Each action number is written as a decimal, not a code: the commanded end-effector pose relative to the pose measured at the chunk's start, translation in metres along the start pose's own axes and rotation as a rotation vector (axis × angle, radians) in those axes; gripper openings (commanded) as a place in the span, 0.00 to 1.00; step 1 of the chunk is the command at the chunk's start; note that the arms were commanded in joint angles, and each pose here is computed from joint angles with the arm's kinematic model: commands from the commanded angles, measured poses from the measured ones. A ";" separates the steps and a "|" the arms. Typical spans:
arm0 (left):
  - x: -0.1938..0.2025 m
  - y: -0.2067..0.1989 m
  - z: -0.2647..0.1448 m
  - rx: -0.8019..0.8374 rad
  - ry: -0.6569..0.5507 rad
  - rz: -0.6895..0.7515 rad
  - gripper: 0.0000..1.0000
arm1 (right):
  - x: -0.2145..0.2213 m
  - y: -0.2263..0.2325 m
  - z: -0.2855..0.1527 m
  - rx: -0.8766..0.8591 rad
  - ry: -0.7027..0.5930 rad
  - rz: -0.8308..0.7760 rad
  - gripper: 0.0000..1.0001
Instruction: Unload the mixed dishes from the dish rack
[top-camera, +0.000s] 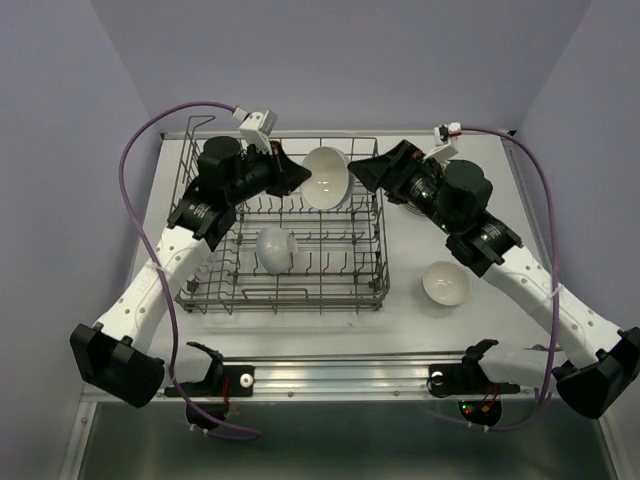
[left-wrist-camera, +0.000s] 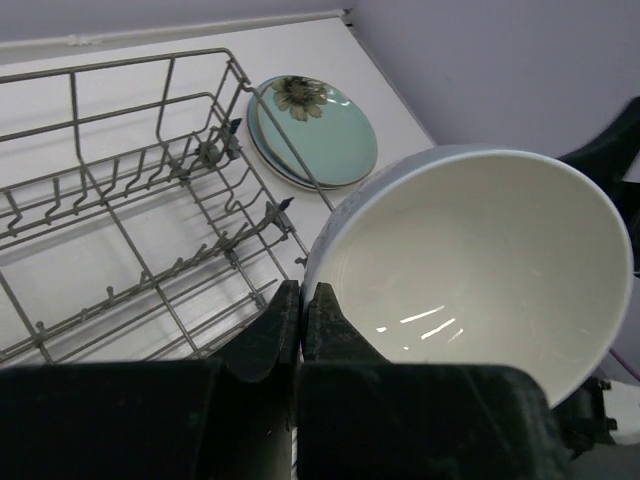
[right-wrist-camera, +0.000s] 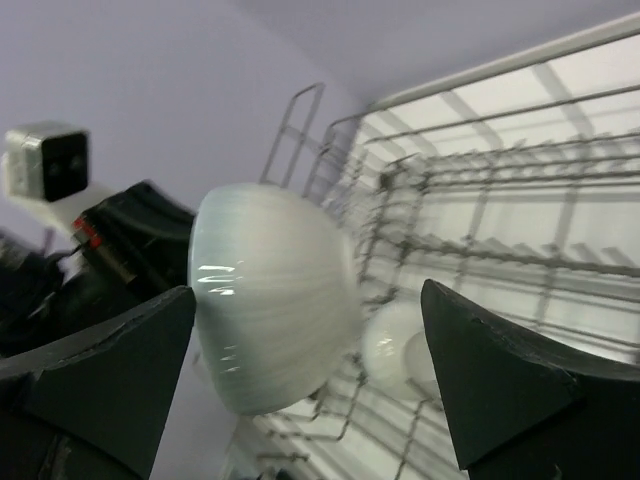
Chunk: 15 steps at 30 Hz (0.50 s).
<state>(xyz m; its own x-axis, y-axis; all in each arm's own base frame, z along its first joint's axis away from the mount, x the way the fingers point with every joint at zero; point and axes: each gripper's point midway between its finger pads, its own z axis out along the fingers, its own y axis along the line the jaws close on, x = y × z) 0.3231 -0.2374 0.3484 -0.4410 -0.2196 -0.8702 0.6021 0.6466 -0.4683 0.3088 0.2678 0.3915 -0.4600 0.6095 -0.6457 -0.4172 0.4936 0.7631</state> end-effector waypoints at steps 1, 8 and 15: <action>-0.054 -0.016 0.007 -0.064 -0.115 0.041 0.00 | -0.088 -0.056 -0.053 0.455 -0.340 -0.176 1.00; -0.022 -0.030 0.061 -0.127 0.035 0.087 0.00 | -0.186 -0.060 -0.185 0.836 -0.803 -0.281 1.00; 0.028 -0.103 0.131 -0.033 0.199 0.199 0.00 | -0.192 -0.055 -0.206 0.845 -0.836 -0.285 1.00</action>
<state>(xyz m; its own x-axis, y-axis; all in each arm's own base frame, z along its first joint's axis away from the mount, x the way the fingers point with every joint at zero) 0.3486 -0.3619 0.3201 -0.5208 0.0252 -0.8533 0.5972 0.7250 -0.3431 0.2664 0.0179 0.4729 0.3146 0.5441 -0.7778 0.2413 0.7466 0.6199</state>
